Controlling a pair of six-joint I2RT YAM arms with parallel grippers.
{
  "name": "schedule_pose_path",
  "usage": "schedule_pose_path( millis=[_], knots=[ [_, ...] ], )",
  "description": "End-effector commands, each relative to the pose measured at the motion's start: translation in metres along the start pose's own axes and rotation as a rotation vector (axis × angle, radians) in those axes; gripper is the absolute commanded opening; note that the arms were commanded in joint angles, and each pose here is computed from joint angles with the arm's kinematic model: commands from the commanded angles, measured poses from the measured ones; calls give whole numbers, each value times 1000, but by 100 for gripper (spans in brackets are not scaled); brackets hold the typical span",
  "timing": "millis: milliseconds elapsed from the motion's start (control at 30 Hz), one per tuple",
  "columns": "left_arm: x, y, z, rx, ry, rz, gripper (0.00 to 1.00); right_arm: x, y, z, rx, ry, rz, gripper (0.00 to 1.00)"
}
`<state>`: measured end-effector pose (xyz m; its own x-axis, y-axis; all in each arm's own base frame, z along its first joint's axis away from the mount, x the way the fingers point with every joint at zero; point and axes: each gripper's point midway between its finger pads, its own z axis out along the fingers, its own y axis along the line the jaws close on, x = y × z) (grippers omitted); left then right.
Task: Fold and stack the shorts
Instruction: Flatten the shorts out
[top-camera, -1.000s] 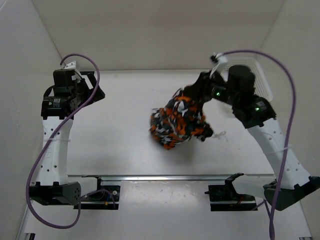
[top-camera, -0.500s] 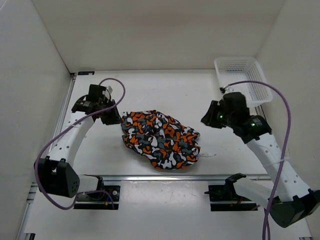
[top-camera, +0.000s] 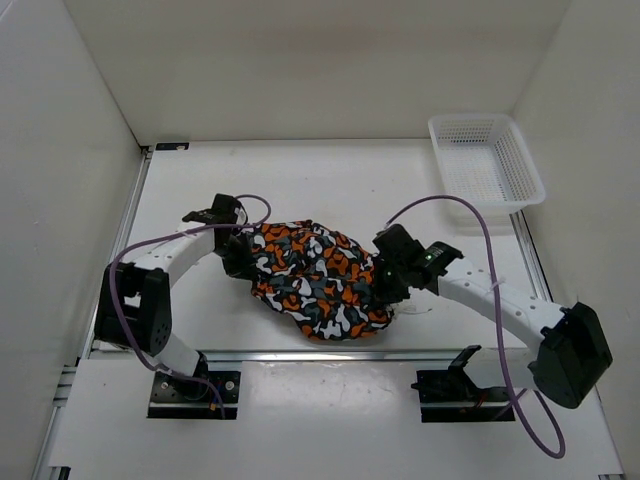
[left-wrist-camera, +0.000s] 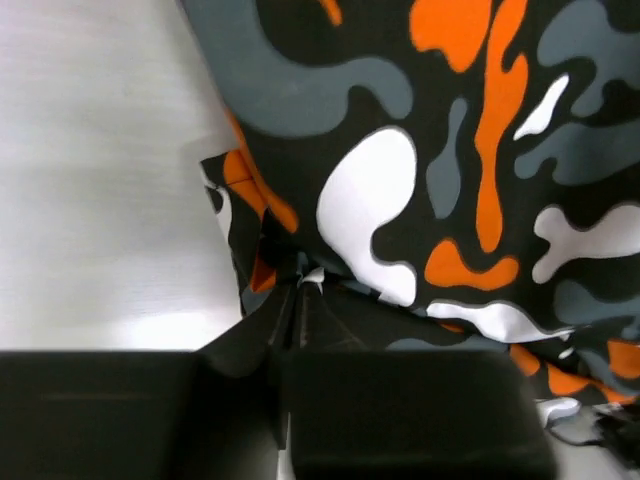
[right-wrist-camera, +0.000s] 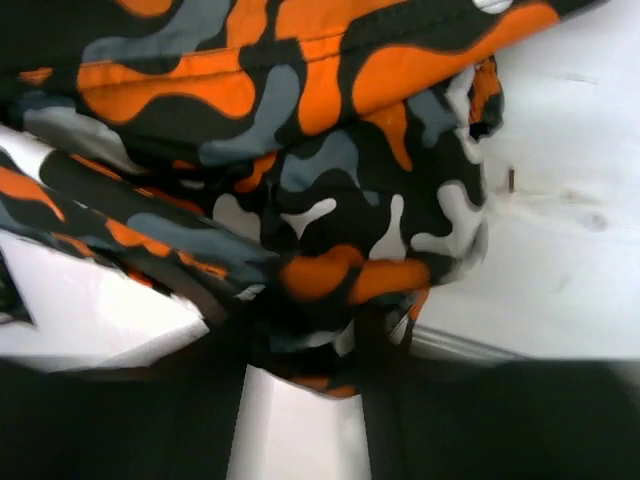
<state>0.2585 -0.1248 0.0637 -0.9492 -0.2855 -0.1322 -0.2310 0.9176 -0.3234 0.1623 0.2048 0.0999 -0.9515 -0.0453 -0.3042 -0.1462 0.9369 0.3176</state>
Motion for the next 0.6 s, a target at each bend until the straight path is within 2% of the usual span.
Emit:
schedule_pose_path(
  millis=[0,33,167,267,333,367,400,433,467,500,567],
  knots=[
    [-17,-22,-4,73,-46,21,10,-29,13,2,-8,-76,21,8],
    [-30,-31,-11,91,-75,29,10,-48,17,-7,-6,-119,-5,1],
    [-68,-58,-36,138,-146,60,10,-124,-5,-23,101,-266,-31,1],
    [-127,-100,-99,195,-300,108,10,-219,0,-94,78,-491,-23,1],
    [-140,-106,-124,190,-326,113,10,-252,4,-127,69,-584,-34,1],
    [-150,-108,-138,194,-351,114,10,-265,0,-137,85,-604,-46,1],
    [-170,-117,-171,225,-430,114,10,-281,11,-172,71,-682,-60,1],
    [-176,-117,-190,226,-467,110,10,-287,10,-189,79,-721,-68,1],
    [-172,-120,-204,229,-474,111,10,-292,11,-201,85,-754,-83,1],
    [-176,-122,-233,253,-543,127,10,-293,12,-215,92,-788,-107,1],
    [-169,-123,-254,268,-590,135,10,-282,17,-237,86,-846,-135,1]
  ],
)
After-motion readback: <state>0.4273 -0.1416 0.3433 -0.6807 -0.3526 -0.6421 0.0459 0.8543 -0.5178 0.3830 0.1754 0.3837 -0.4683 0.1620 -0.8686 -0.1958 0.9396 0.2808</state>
